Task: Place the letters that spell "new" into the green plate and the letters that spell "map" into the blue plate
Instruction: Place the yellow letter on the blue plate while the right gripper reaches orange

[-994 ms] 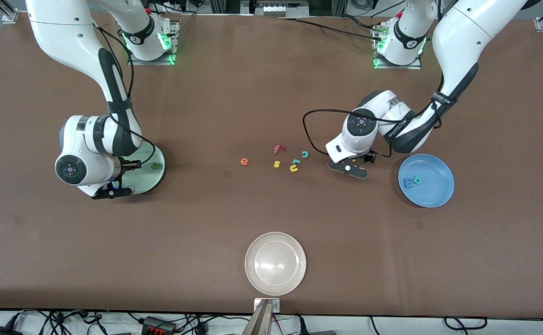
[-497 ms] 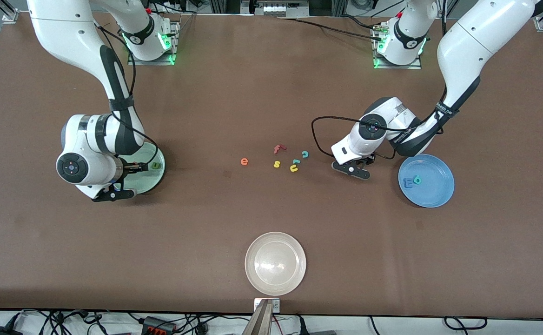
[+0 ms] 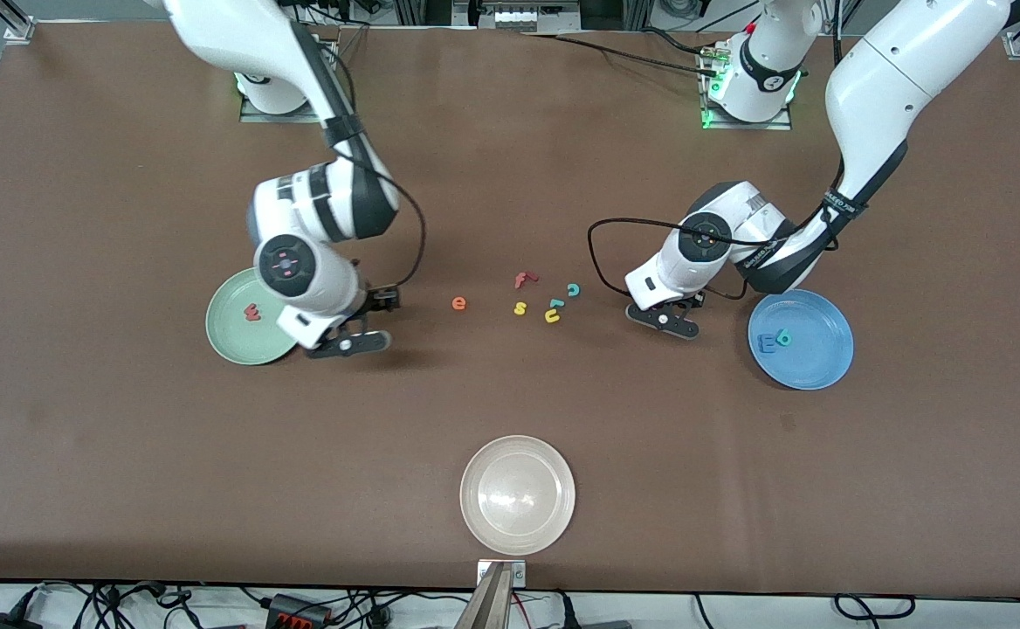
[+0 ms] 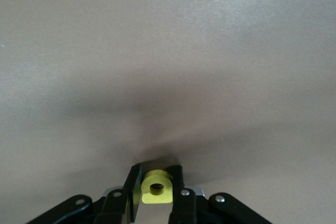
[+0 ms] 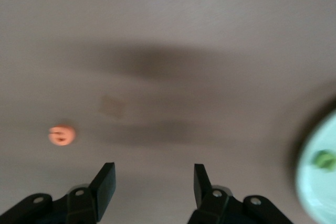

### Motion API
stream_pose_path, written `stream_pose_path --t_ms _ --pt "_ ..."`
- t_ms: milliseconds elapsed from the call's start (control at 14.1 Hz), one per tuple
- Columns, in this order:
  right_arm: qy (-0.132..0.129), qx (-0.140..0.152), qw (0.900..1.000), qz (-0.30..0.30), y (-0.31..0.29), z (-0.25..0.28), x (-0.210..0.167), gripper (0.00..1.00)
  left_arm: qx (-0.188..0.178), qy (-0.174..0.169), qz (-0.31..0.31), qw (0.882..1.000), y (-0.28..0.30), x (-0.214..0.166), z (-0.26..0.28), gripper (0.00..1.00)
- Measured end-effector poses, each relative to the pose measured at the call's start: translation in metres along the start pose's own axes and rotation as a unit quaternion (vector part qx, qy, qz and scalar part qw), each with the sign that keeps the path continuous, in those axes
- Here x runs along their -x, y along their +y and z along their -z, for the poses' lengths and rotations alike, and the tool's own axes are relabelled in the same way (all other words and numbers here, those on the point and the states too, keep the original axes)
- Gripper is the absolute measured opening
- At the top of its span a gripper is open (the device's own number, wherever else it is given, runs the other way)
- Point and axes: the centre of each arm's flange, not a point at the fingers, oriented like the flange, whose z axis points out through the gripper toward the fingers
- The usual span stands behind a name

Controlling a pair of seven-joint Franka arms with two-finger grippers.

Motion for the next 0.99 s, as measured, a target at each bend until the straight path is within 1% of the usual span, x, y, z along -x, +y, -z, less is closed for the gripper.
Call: stream_pose_path --t_ms 142,284,426,568,639,781,923,994 --pt "0.001 0.001 1.0 -0.023 -0.017 -0.013 0.004 0.66 -0.004 -0.005 0.01 1.0 -0.012 -0.001 0.001 0.27" --pt "0.014 0.006 0.998 -0.055 -0.038 -0.03 0.007 0.65 -0.021 -0.014 0.01 1.0 -0.037 -0.005 0.011 0.27" --pt "0.029 0.012 0.996 -0.084 -0.062 -0.048 0.013 0.65 -0.045 -0.029 -0.017 0.998 -0.075 -0.012 0.035 0.27" --pt "0.038 0.015 0.993 -0.108 -0.079 -0.06 0.019 0.64 -0.056 -0.042 -0.047 0.996 -0.129 -0.016 0.058 0.27" --pt "0.04 0.015 0.992 -0.117 -0.083 -0.063 0.02 0.63 -0.056 -0.048 -0.062 0.995 -0.159 -0.015 0.065 0.27" --pt "0.042 0.011 0.99 -0.134 -0.087 -0.064 0.019 0.63 -0.047 -0.055 -0.083 0.994 -0.212 -0.007 0.068 0.27" --pt "0.048 0.003 0.988 -0.148 -0.093 -0.065 0.017 0.63 -0.036 -0.06 -0.08 0.994 -0.243 0.002 0.061 0.28" --pt "0.051 0.0 0.987 -0.151 -0.097 -0.065 0.015 0.63 -0.031 -0.062 -0.077 0.995 -0.248 0.004 0.057 0.31"
